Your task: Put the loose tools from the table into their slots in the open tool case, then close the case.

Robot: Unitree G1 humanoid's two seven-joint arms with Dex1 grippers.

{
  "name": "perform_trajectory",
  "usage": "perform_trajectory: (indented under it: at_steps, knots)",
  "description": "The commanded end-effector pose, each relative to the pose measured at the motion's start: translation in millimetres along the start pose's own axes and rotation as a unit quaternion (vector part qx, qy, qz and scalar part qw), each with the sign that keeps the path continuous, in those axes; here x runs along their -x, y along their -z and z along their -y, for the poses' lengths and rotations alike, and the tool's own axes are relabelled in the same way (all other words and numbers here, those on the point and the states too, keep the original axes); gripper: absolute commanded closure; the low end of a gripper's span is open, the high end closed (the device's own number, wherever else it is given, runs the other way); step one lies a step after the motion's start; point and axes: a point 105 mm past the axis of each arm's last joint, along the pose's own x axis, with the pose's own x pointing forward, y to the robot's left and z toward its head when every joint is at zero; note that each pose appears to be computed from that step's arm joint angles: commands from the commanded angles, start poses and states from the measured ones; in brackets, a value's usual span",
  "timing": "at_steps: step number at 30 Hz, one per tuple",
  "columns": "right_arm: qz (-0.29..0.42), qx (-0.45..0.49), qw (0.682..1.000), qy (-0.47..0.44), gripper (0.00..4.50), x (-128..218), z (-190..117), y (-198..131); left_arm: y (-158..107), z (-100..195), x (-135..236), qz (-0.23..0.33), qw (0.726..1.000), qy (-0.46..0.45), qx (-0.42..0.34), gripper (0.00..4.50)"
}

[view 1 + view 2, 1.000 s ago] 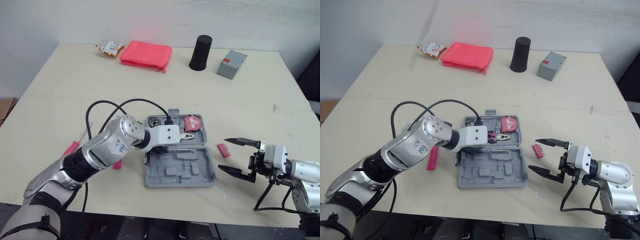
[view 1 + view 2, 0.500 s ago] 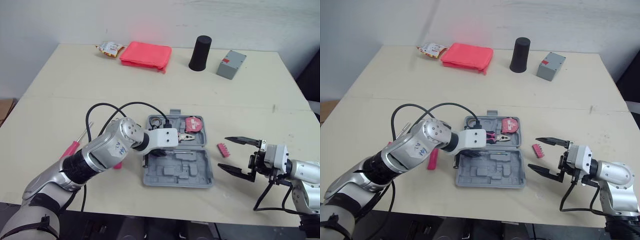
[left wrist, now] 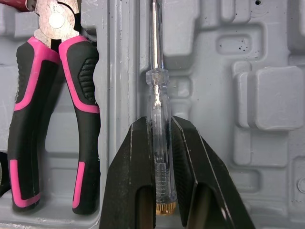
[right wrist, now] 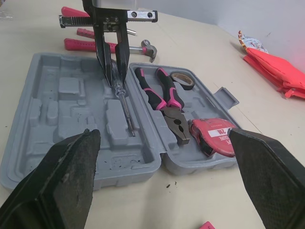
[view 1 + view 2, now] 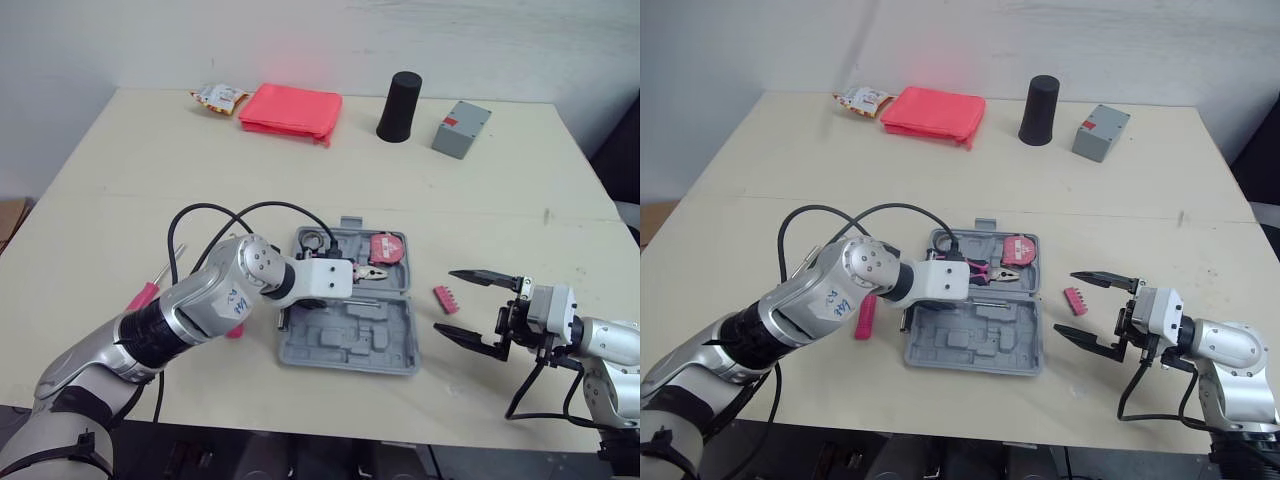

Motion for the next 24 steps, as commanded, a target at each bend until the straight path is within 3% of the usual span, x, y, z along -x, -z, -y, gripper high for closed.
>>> perform_trajectory:
  at_steps: [1,4,7,10,15,17,18,20,21,22,24]
  knots:
    - [0.006,0.014,1.0,0.004,0.0,2,3,-6,12,4,-3,-0.023,1.0,0.004,0.002,4.4]
    - [0.006,0.012,1.0,0.002,0.0,4,2,-4,-6,-4,5,0.023,0.999,-0.021,-0.033,3.19]
    - [0.007,0.012,1.0,-0.001,0.0,5,3,-3,-18,6,23,0.058,0.998,0.009,-0.036,3.19]
    - [0.005,0.012,1.0,-0.005,0.0,7,3,-1,-11,6,33,0.041,0.998,-0.001,-0.041,3.19]
    - [0.007,0.007,1.0,-0.011,0.0,7,1,0,-8,3,36,0.061,0.998,-0.021,-0.017,3.19]
    - [0.011,0.005,1.0,-0.013,0.0,7,0,-1,-15,0,32,0.133,0.99,-0.043,0.0,3.19]
    - [0.012,0.004,1.0,-0.014,0.0,6,-1,-2,-25,-3,32,0.21,0.975,-0.064,0.023,3.43]
    - [0.012,0.003,1.0,-0.013,0.0,6,0,-2,-31,-5,32,0.341,0.925,-0.074,0.15,4.05]
    - [0.012,0.004,1.0,-0.012,0.0,5,0,-2,-23,-9,30,0.365,0.905,-0.089,0.198,4.41]
    - [0.011,0.004,1.0,-0.012,0.0,5,1,-2,-15,-10,26,0.365,0.9,-0.103,0.214,4.47]
    - [0.01,0.007,1.0,-0.008,0.0,5,2,-3,-5,-8,20,0.352,0.907,-0.121,0.198,4.47]
